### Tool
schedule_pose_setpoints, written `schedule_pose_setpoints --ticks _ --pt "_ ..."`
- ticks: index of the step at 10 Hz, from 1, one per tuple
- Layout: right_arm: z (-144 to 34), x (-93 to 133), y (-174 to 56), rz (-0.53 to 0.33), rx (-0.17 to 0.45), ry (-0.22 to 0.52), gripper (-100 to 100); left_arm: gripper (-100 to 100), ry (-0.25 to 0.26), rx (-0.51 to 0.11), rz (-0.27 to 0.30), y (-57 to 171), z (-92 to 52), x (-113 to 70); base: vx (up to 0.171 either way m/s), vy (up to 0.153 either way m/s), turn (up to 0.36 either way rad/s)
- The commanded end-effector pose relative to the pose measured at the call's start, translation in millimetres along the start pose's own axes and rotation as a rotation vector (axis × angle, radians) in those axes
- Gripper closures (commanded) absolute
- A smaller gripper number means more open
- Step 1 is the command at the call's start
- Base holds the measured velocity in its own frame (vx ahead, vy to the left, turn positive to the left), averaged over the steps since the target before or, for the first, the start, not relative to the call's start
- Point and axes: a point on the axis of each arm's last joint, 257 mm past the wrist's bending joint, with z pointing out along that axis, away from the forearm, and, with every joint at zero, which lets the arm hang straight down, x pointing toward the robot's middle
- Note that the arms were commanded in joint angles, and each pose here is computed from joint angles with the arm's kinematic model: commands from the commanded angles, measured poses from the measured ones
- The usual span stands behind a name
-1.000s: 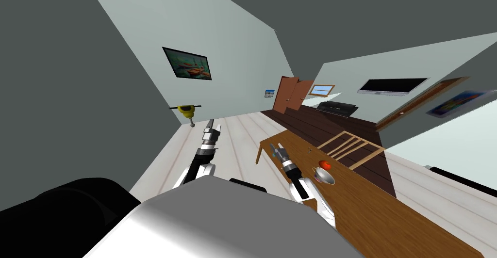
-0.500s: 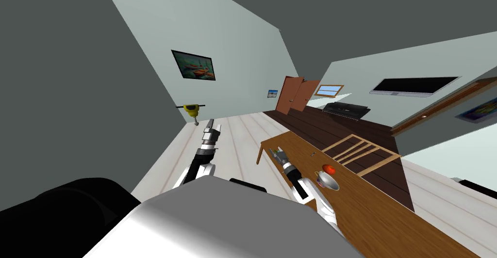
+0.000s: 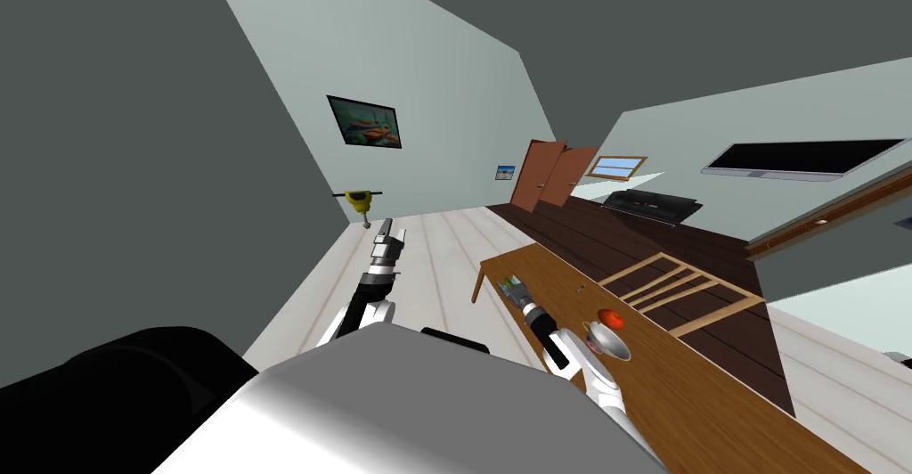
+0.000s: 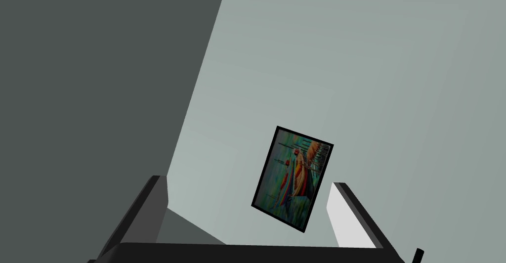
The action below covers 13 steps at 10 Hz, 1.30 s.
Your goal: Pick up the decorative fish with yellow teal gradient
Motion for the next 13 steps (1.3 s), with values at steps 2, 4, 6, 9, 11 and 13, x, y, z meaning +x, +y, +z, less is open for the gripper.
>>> schedule_pose_setpoints --ticks 2,4,6,9,11,13 --pt "-2.0 24 -9 -0.069 -0.006 0.055 -100 0 0.000 0.000 0.000 0 0.0 0.0 -0.001 -0.012 0.020" --pt "-5.4 39 -16 -0.125 -0.010 0.096 -100 0 0.000 0.000 0.000 0 0.0 0.0 -0.002 -0.020 0.071" --pt "-8.2 49 -23 -0.180 -0.017 0.126 -100 0 0.000 0.000 0.000 0 0.0 0.0 -0.003 -0.023 0.061" --pt "-23.1 86 -45 -0.314 -0.029 0.232 -100 0 0.000 0.000 0.000 0 0.0 0.0 -0.005 -0.034 0.090" --pt "-27.6 94 -52 -0.351 -0.034 0.258 -100 0 0.000 0.000 0.000 0 0.0 0.0 -0.005 -0.028 0.050" --pt "-38.8 111 -67 -0.425 -0.045 0.314 -100 0 0.000 0.000 0.000 0 0.0 0.0 -0.001 -0.016 0.060"
